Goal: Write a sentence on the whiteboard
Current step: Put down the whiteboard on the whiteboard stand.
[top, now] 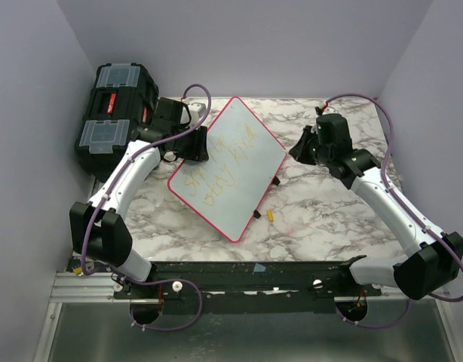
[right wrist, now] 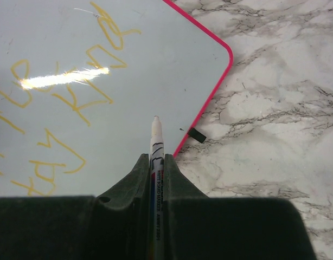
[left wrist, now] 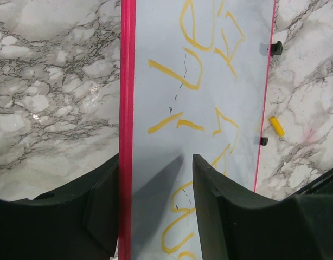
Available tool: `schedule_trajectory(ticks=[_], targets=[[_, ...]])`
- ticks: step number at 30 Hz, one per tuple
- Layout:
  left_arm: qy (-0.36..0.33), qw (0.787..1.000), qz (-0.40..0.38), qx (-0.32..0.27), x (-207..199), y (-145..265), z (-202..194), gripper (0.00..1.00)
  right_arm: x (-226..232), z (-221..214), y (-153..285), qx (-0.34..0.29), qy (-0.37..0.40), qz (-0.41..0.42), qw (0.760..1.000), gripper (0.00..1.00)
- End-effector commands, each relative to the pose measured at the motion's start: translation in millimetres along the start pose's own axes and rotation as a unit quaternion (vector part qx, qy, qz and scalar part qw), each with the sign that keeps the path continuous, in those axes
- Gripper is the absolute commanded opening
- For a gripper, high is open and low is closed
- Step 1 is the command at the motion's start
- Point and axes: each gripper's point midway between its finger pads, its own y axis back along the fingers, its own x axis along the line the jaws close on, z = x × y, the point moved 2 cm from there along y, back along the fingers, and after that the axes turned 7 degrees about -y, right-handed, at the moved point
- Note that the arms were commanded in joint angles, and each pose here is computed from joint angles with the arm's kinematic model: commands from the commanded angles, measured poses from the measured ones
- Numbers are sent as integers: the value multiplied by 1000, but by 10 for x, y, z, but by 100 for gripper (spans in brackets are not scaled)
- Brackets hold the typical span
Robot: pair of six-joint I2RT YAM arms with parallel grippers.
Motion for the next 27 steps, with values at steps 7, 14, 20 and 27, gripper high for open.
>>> schedule_trajectory(ticks=[7, 14, 20, 27], targets=[[-20, 1000, 12, 0, 38, -31, 1, 52, -14, -37, 49, -3, 1, 0, 1000, 1], [-22, 1000, 11, 7, 53, -59, 22, 55, -21, -53, 33, 0, 2, 0, 1000, 1], [-25, 999, 19, 9, 84, -65, 22, 58, -17, -66, 7, 3, 2, 2, 1000, 1], [-29, 999, 30, 12, 125, -76, 40, 63, -17, -73, -8, 4, 2, 2, 1000, 1]])
